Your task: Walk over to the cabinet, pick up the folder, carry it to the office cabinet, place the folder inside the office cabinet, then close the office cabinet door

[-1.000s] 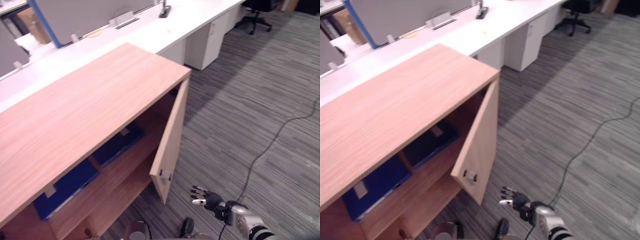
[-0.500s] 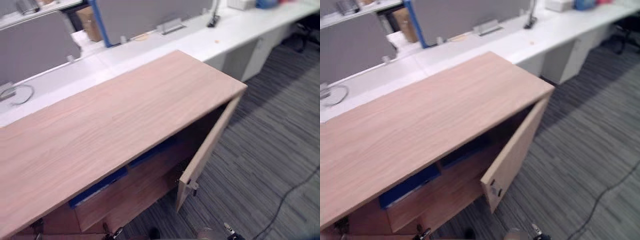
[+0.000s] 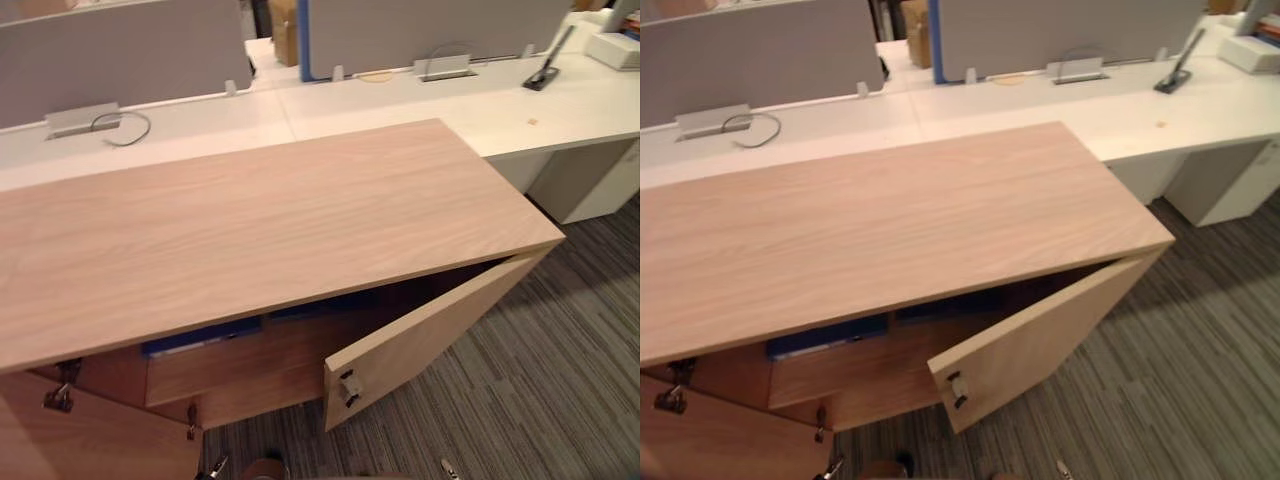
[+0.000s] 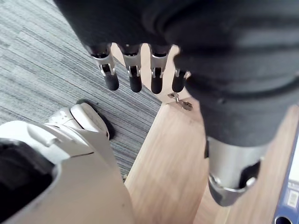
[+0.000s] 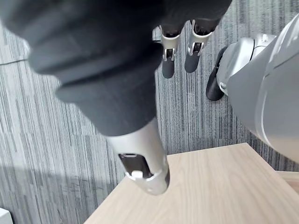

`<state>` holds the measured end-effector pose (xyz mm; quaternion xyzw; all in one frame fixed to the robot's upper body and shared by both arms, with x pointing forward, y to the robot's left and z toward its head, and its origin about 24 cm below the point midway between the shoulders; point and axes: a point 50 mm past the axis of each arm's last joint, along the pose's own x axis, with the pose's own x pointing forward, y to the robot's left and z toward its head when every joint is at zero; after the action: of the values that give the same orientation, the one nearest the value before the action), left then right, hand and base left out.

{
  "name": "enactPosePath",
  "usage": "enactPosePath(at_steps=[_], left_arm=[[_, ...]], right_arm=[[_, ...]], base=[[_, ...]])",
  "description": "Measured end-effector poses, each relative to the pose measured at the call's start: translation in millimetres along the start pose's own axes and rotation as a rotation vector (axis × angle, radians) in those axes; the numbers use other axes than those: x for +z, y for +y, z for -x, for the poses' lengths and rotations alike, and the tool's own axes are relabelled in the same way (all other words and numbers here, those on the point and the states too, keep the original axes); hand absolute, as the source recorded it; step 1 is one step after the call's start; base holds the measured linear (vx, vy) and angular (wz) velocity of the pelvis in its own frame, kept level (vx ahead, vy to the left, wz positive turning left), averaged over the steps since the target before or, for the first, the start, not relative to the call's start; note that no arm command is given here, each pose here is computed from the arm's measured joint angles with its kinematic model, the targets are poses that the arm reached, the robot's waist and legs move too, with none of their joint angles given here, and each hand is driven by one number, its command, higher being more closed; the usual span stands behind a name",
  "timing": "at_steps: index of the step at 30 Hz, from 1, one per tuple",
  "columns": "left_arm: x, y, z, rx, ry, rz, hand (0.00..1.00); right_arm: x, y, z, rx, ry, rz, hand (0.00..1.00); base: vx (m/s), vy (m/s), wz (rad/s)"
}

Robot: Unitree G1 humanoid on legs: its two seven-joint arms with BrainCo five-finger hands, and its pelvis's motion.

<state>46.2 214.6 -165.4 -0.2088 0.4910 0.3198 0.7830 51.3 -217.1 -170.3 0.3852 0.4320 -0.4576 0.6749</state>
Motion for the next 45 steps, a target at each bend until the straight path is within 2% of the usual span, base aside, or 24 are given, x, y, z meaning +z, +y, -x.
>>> enactPosePath(at_steps=[3,6,11,17,29,42,45], left_arm=[[1,0,0,0.001,-0.003,-0.001,0.0],[1,0,-1,0.004,0.003,-0.006,0.0],[-5,5,0,0.022,0.02,-0.03,0.0],[-3,6,0,0.015,0.015,-0.086,0.0],[-2,5,-2,-0.007,0.029,-0.218,0.0],[14,10,-5,0.006,-0.014,-0.257,0.0],[17,10,-5,0.009,-0.023,-0.219,0.0]], right_arm=[[1,4,-1,0.007,-0.002,0.064,0.0],[0,10,-1,0.012,0.003,0.062,0.0],[-7,-14,1,-0.05,0.037,0.065,0.0],[-19,-26,3,-0.079,0.082,0.104,0.0],[-10,0,0,0.025,0.056,0.401,0.0],[-12,8,0,0.069,0.054,0.506,0.0],[-16,8,1,0.072,0.066,0.5,0.0]], base=[[-0.04,-0.041,0.69],[-0.11,0.001,0.52],[-0.1,0.09,0.84],[-0.06,0.135,1.0],[-0.05,0.014,0.15],[-0.01,-0.036,0.51],[0.01,-0.17,0.69]])
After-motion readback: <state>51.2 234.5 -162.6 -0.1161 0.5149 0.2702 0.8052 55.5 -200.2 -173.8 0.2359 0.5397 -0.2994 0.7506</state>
